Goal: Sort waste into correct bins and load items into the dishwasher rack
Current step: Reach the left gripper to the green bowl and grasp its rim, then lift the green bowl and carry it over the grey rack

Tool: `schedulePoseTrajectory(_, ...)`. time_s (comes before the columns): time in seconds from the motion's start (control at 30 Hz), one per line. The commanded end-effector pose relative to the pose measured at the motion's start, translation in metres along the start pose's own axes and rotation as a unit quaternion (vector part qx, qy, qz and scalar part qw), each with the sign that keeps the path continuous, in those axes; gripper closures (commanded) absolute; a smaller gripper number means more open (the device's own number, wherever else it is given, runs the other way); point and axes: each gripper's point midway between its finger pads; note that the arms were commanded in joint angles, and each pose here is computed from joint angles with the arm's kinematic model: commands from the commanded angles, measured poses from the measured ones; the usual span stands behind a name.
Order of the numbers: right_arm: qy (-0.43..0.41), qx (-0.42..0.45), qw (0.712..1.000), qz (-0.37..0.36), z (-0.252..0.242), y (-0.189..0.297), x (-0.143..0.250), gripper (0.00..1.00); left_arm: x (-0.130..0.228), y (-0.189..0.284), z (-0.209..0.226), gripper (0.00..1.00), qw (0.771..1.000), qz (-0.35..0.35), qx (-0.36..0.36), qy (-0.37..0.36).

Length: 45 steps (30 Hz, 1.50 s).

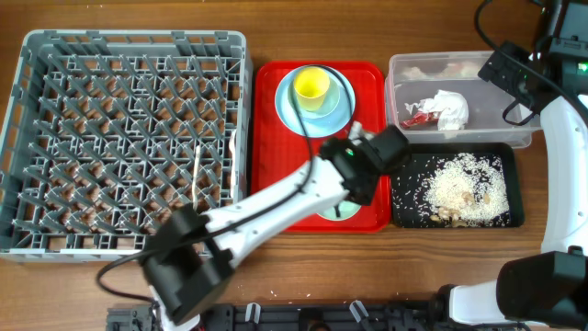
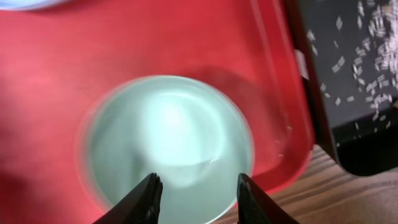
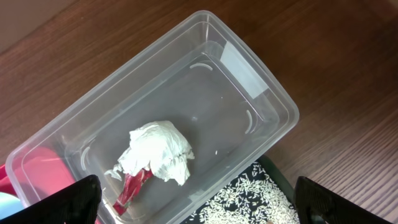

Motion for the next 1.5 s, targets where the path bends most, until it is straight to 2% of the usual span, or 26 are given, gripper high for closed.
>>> schedulePoseTrajectory(0.0, 0.002, 0.01, 1.0, 0.004, -0.003, -0.006, 0.001, 0.0, -0.015, 0.002, 0.04, 0.6, 0.998, -0.023, -0.062, 0.02)
schedulePoseTrajectory(0.1, 0.002, 0.01, 1.0, 0.004, -0.003, -0.006, 0.001, 0.0, -0.006, -0.023, 0.054, 0.59, 0.996, -0.009, -0.081, 0.025)
schedulePoseTrajectory(0.23, 0.002, 0.01, 1.0, 0.004, -0.003, -0.006, 0.001, 0.0, 0.006, -0.058, 0.087, 0.51, 0.992, -0.001, -0.107, 0.061)
schedulePoseTrajectory(0.37, 0.002, 0.01, 1.0, 0.004, -0.003, -0.006, 0.001, 0.0, 0.016, -0.07, 0.091, 0.52, 0.993, 0.023, -0.088, 0.076)
schedulePoseTrajectory(0.43, 0.002, 0.01, 1.0, 0.004, -0.003, -0.006, 0.001, 0.0, 0.025, -0.075, 0.089, 0.61, 0.993, 0.032, -0.083, 0.073)
schedulePoseTrajectory(0.53, 0.002, 0.01, 1.0, 0.004, -0.003, -0.006, 0.001, 0.0, 0.028, -0.08, 0.091, 0.96, 0.993, 0.033, -0.083, 0.073)
schedulePoseTrajectory(0.57, 0.002, 0.01, 1.0, 0.004, -0.003, -0.006, 0.001, 0.0, 0.026, -0.077, 0.092, 0.96, 0.993, 0.029, -0.081, 0.076)
schedulePoseTrajectory(0.7, 0.003, 0.01, 1.0, 0.004, -0.003, -0.006, 0.001, 0.0, -0.012, -0.037, 0.1, 0.96, 0.992, -0.012, -0.054, 0.116)
schedulePoseTrajectory(0.83, 0.002, 0.01, 1.0, 0.004, -0.003, -0.006, 0.001, 0.0, -0.07, 0.068, 0.12, 0.96, 0.979, -0.124, 0.004, 0.161)
schedulePoseTrajectory(0.9, 0.002, 0.01, 1.0, 0.004, -0.003, -0.006, 0.001, 0.0, -0.091, 0.129, 0.165, 0.96, 0.953, -0.229, -0.031, 0.197)
schedulePoseTrajectory(0.97, 0.002, 0.01, 1.0, 0.004, -0.003, -0.006, 0.001, 0.0, -0.093, 0.169, 0.204, 0.96, 0.924, -0.296, -0.086, 0.226)
schedulePoseTrajectory(1.1, 0.002, 0.01, 1.0, 0.004, -0.003, -0.006, 0.001, 0.0, -0.086, 0.221, 0.266, 0.96, 0.853, -0.388, -0.24, 0.255)
schedulePoseTrajectory(1.17, 0.002, 0.01, 1.0, 0.004, -0.003, -0.006, 0.001, 0.0, -0.09, 0.23, 0.282, 0.96, 0.816, -0.412, -0.314, 0.258)
schedulePoseTrajectory(1.23, 0.002, 0.01, 1.0, 0.004, -0.003, -0.006, 0.001, 0.0, -0.097, 0.228, 0.288, 0.96, 0.788, -0.423, -0.37, 0.25)
schedulePoseTrajectory(1.47, 0.002, 0.01, 1.0, 0.004, -0.003, -0.006, 0.001, 0.0, -0.131, 0.161, 0.282, 0.96, 0.734, -0.414, -0.504, 0.19)
Point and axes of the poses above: each gripper's point midway between its finger pads, its own y axis back along the fingers, its own z axis along the line the jaws close on, x = y × z, and after that the axes turned 11 degrees about y, right-handed
